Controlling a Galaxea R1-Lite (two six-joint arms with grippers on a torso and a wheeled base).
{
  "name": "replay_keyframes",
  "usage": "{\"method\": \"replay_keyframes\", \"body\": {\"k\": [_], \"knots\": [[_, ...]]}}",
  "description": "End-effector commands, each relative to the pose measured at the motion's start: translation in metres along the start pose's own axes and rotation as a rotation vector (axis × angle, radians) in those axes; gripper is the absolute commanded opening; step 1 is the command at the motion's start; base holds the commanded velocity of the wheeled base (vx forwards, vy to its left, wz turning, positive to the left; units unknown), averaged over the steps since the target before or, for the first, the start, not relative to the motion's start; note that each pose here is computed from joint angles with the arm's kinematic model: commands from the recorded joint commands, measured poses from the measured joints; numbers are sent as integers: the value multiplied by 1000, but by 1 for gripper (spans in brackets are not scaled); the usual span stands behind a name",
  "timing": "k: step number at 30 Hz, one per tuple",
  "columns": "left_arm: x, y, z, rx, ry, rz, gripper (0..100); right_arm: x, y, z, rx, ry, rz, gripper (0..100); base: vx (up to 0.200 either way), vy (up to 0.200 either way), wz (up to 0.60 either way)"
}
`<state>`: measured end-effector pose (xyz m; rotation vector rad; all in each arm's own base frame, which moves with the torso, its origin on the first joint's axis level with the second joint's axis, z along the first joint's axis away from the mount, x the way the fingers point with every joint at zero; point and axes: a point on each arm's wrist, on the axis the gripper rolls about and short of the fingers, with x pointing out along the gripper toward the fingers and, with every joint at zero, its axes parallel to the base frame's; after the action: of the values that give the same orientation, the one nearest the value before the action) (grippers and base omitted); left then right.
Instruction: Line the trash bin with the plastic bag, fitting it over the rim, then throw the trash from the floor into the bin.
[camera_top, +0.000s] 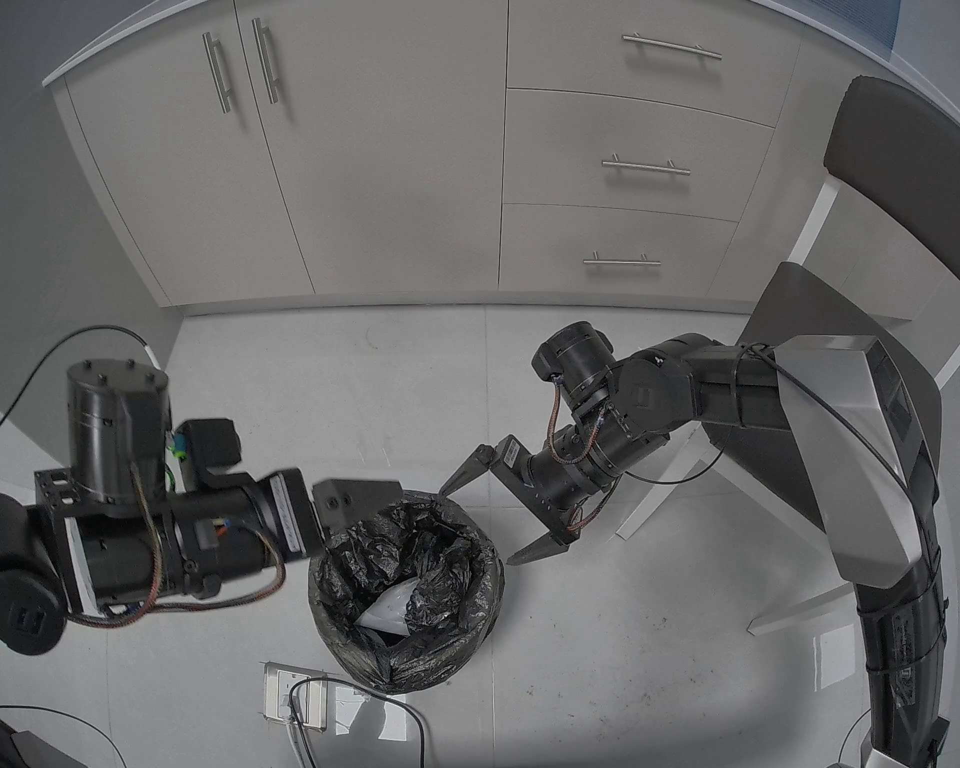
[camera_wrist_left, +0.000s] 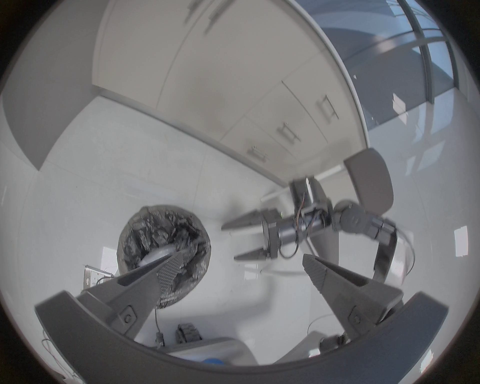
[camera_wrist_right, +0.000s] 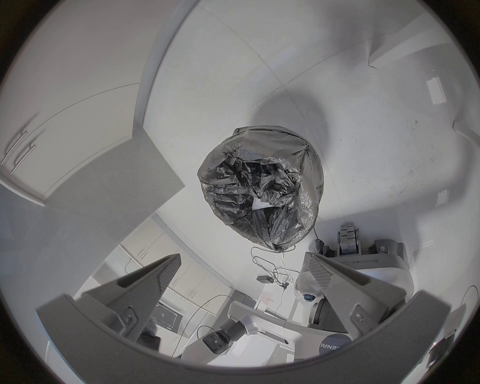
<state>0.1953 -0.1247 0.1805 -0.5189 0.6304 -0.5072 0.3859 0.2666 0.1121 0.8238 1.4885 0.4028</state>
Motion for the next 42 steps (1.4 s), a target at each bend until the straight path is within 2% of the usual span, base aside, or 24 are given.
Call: {"method": "replay_keyframes", "body": {"k": [1, 10, 11, 16, 20, 22, 26, 31, 32, 34, 42], "knots": [[22, 4, -25, 27, 122, 30, 100, -7, -6, 11, 18, -24, 4, 100, 0, 0, 0], [22, 1, -23, 24, 117, 23, 100, -16, -7, 16, 22, -47, 13, 100, 0, 0, 0], [22, 1, -23, 23, 117, 21, 0, -16, -6, 15, 23, -48, 14, 100, 0, 0, 0], [24, 5, -28, 27, 147, 34, 0, -23, -3, 14, 14, -60, 23, 100, 0, 0, 0], [38, 16, -41, 27, 216, 84, 0, -28, 0, 12, 6, -68, 32, 100, 0, 0, 0], [56, 28, -54, 44, 282, 134, 0, -31, 1, 13, 4, -74, 34, 100, 0, 0, 0], [75, 38, -65, 103, 329, 153, 0, -32, 0, 15, 8, -83, 34, 100, 0, 0, 0], [93, 45, -70, 126, 334, 163, 0, -32, 0, 17, 2, -101, 37, 100, 0, 0, 0], [110, 54, -68, 123, 296, 161, 0, -32, 0, 18, -1, -105, 43, 100, 0, 0, 0], [120, 57, -67, 119, 279, 152, 0, -31, -1, 19, 2, -105, 41, 100, 0, 0, 0], [161, 71, -60, 103, 262, 180, 0, -31, -4, 22, 10, -109, 37, 100, 0, 0, 0]]}}
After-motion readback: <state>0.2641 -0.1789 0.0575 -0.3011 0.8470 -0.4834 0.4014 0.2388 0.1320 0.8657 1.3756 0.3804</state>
